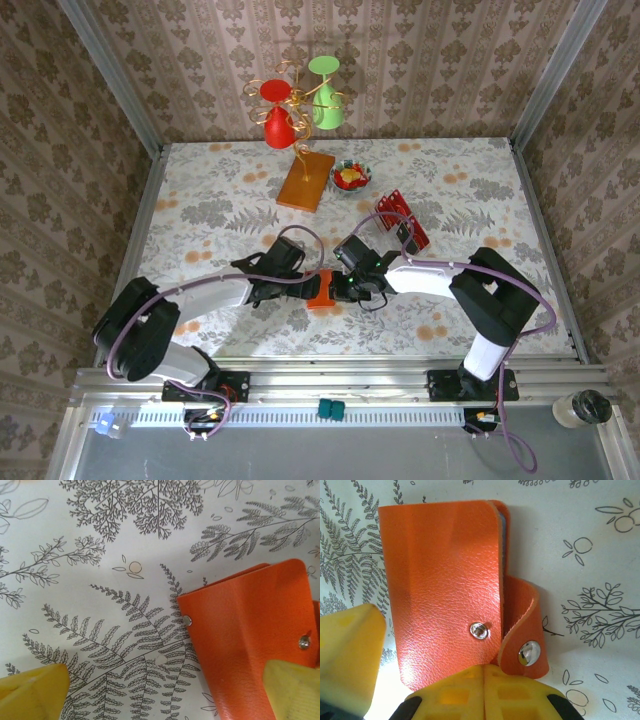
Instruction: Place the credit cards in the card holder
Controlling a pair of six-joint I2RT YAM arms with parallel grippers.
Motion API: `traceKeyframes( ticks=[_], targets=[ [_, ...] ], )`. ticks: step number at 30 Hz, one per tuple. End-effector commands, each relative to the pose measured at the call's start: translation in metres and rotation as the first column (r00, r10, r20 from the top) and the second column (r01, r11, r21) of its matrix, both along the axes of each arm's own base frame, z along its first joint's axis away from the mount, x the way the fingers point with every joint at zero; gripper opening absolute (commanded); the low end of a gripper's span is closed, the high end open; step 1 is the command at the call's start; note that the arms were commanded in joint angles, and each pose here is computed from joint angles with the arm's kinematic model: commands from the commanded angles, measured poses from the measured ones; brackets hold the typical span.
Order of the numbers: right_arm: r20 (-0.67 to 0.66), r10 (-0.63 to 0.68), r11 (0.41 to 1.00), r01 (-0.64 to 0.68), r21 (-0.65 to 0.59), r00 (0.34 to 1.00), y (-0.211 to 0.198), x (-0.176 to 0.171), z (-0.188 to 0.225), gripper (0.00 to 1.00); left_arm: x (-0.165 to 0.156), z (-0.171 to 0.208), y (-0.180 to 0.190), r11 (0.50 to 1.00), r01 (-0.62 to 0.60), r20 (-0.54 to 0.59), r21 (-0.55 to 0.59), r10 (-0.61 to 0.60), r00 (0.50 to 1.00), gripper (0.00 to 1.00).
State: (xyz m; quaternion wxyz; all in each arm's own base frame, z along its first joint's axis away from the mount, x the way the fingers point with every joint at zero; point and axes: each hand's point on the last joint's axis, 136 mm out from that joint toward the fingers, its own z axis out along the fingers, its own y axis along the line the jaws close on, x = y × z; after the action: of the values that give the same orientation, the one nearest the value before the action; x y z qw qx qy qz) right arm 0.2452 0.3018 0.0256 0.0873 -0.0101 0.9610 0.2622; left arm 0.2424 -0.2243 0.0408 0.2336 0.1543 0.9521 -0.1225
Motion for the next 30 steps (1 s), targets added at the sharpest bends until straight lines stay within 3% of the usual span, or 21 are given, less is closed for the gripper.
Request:
traceKeyframes(
  ticks=[1,7,12,20,30],
  targets=[
    [-0.044,-0.007,1.000,0.006,-0.030,0.999,-0.005,-0.009,-0.014,0.09,0.000,-0.011,0.005,0.999,0.023,-0.010,0.039,-0.022,1.000,1.00],
    [-0.040,0.006,1.000,-0.007,-0.028,0.999,-0.003,-0.009,-0.007,0.09,-0.003,-0.020,0.013,0.989,0.049,-0.005,0.138,-0.049,0.999,1.00],
    [0.029,-0.008,1.000,0.009,-0.027,1.000,-0.013,0.002,0.027,0.10,-0.006,-0.025,0.021,0.974,0.049,0.011,0.221,-0.053,0.999,1.00],
    [0.059,-0.049,0.991,0.056,-0.120,0.997,-0.043,0.016,0.038,0.29,-0.011,-0.030,0.022,0.965,0.048,0.021,0.257,-0.055,0.998,1.00],
    [0.042,0.015,0.988,-0.008,-0.157,0.999,-0.031,0.025,0.034,0.34,-0.012,-0.030,0.024,0.962,0.047,0.028,0.269,-0.057,0.998,1.00]
  ],
)
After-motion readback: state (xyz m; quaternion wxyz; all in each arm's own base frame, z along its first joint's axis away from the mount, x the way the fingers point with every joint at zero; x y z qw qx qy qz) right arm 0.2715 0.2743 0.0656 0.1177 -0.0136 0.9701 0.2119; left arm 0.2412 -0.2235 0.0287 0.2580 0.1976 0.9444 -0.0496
